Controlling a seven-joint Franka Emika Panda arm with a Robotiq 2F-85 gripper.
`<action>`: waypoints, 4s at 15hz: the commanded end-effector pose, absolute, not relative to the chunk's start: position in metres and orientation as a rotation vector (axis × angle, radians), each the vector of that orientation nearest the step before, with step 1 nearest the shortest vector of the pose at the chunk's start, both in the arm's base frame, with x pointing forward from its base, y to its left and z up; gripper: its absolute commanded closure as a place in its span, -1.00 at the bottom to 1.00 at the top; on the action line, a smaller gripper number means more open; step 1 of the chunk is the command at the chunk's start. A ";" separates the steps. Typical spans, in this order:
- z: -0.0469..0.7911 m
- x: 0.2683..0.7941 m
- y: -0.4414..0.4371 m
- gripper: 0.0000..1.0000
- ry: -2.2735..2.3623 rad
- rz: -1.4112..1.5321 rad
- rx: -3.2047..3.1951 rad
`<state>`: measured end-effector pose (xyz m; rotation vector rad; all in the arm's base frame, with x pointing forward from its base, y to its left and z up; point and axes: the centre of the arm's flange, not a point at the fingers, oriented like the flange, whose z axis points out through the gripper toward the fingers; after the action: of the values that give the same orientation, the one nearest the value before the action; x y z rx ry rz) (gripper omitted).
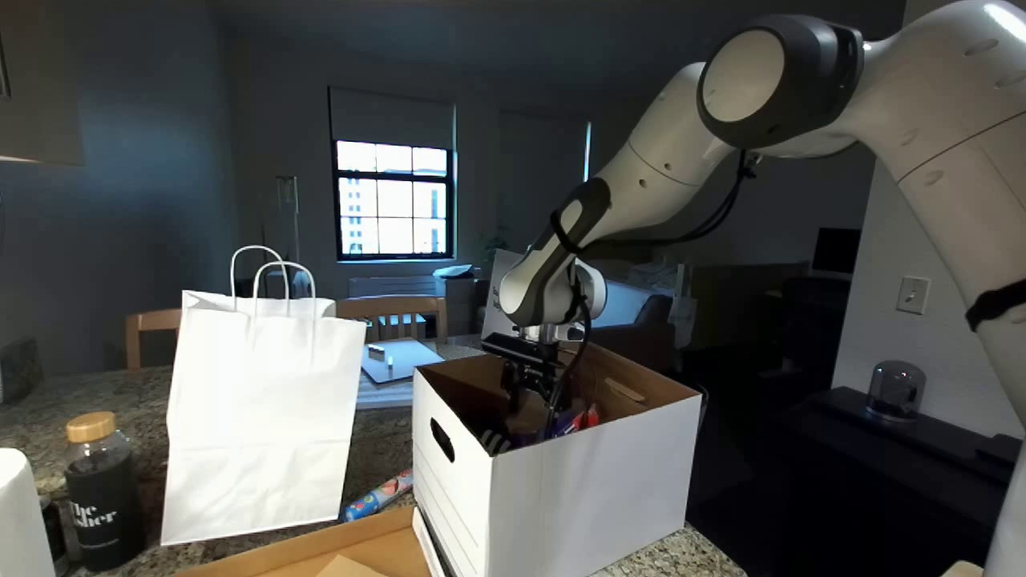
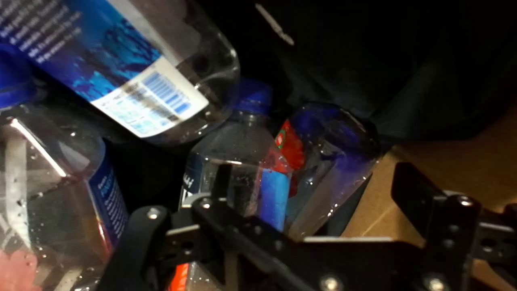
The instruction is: Pick up two bottles from the box and put them on the box cover
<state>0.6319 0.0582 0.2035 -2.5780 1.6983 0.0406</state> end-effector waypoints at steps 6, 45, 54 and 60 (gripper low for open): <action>0.200 0.602 0.052 -1.00 1.676 0.101 -2.616; 0.177 0.614 0.028 -1.00 1.544 0.143 -2.702; 0.173 0.612 0.045 -1.00 1.479 0.171 -2.728; 0.169 0.609 0.058 -1.00 1.387 0.202 -2.758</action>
<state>0.6151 0.0523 0.1719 -2.7464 1.4628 0.1378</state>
